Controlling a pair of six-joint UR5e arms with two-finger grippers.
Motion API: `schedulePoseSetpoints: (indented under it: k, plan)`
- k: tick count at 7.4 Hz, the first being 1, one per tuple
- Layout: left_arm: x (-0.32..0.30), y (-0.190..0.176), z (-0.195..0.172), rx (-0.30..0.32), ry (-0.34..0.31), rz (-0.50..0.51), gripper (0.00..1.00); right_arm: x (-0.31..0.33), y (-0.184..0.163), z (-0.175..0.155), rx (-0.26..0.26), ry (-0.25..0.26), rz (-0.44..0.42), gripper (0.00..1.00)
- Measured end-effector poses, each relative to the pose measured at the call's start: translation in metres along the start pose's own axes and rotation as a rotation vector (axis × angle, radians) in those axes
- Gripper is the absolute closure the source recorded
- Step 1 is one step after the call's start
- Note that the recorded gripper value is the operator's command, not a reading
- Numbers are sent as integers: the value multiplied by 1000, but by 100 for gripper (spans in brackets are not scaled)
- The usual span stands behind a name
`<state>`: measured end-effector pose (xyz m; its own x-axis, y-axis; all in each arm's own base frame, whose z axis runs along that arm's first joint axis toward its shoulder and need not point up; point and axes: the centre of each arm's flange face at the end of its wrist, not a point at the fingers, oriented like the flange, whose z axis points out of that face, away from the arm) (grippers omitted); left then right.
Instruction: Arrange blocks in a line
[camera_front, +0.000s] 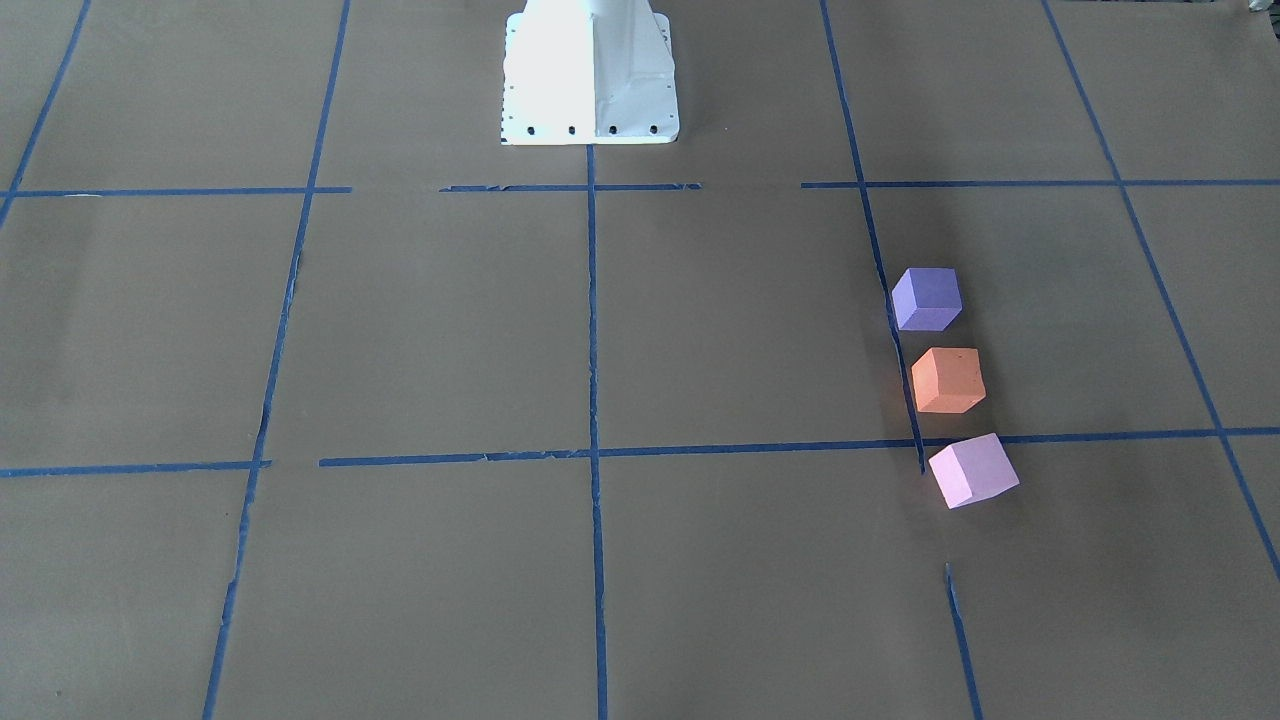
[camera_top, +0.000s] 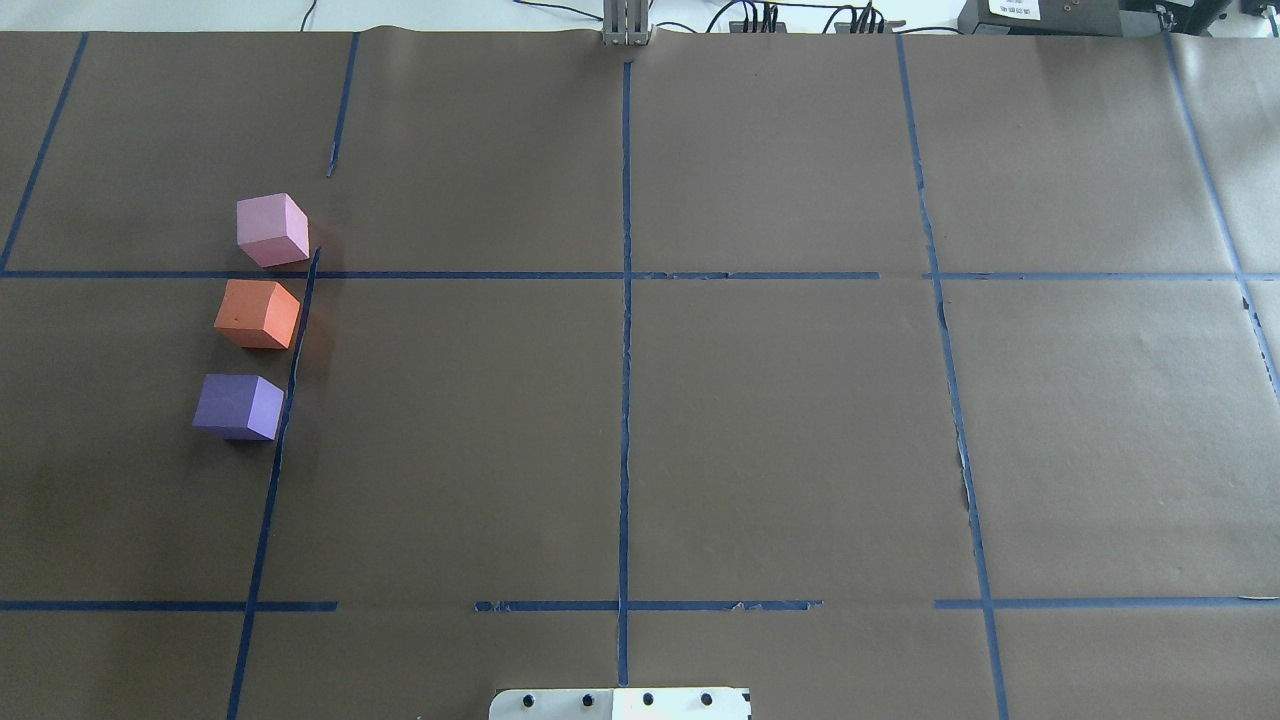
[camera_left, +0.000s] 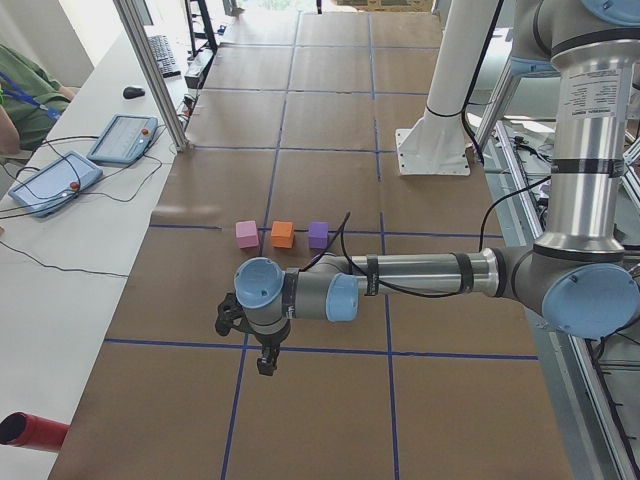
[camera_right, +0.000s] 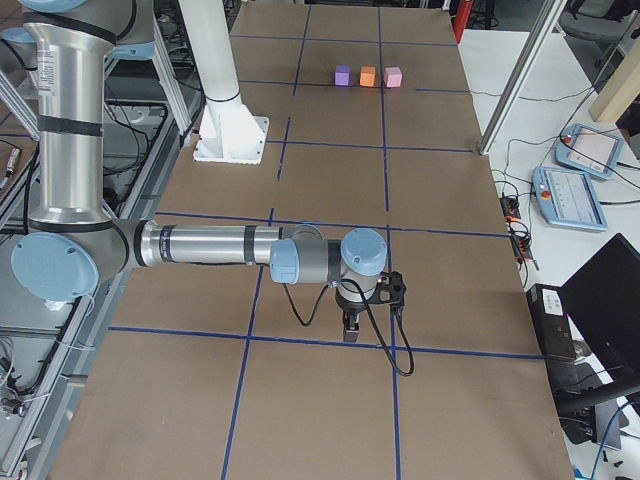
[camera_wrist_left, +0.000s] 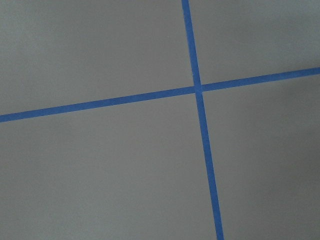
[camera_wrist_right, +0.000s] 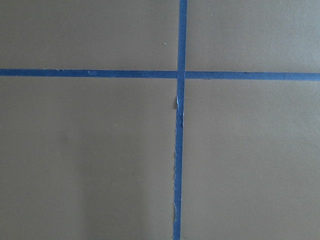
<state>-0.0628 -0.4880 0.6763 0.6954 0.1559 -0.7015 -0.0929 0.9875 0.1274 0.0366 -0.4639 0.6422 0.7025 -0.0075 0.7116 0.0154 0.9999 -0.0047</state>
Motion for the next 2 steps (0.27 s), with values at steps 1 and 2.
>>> schedulePoseSetpoints:
  k: [1, 2]
  plan:
    - [0, 0, 0, 0, 0, 1, 0, 0, 0, 0, 0, 0, 0, 0]
    - [0, -1, 0, 1, 0, 1, 0, 0, 0, 0, 0, 0, 0, 0]
